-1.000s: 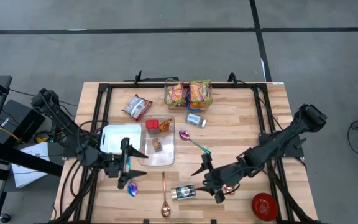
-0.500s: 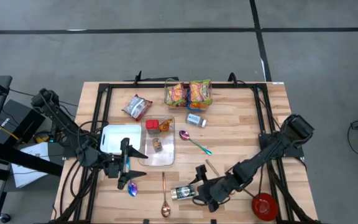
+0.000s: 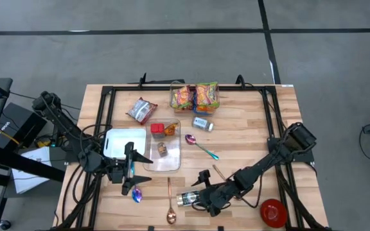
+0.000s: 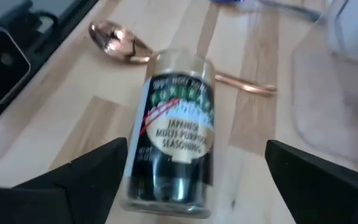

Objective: Pick & Place Food Item
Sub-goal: Put the gold seasoning bottle into the bottom transparent bin

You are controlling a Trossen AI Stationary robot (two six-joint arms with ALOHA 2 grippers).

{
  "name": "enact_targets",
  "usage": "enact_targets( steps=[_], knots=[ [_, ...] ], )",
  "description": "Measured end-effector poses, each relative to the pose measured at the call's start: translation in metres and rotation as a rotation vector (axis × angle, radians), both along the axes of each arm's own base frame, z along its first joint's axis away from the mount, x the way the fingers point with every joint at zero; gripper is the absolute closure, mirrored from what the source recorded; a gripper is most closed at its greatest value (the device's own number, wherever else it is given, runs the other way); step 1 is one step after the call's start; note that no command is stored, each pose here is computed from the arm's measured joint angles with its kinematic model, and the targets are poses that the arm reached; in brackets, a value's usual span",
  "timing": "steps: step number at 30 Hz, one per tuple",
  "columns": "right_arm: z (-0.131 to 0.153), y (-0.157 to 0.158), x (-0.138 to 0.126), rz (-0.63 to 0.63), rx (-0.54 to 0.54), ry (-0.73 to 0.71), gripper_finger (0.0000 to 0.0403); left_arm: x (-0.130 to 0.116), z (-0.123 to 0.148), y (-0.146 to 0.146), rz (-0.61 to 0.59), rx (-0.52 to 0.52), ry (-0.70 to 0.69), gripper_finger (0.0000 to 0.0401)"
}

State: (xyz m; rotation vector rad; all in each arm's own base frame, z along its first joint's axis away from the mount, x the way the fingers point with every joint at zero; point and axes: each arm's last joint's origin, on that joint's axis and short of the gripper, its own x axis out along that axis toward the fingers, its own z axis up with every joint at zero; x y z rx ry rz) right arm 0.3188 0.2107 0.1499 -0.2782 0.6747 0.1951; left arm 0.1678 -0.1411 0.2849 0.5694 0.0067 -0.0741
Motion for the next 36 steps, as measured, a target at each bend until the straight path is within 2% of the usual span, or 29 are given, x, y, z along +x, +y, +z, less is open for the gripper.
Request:
enact_targets(
  steps=[10, 25, 29, 36],
  knots=[
    [-0.021, 0.003, 0.004, 0.011, 0.066, 0.054, 0.0038, 0.0, 0.0, 0.0, 0.0, -0.003, 0.0, 0.0112],
    [-0.026, -0.012, 0.008, -0.067, 0.134, 0.141, 0.0042, 0.0, 0.0, 0.0, 0.0, -0.003, 0.0, 0.0112],
    [-0.026, -0.011, 0.008, -0.069, 0.132, 0.139, 0.0063, 0.0, 0.0, 0.0, 0.0, -0.003, 0.0, 0.0112],
    [-0.025, -0.011, 0.008, -0.066, 0.13, 0.138, 0.0123, 0.0, 0.0, 0.0, 0.0, -0.003, 0.0, 0.0112]
  ],
)
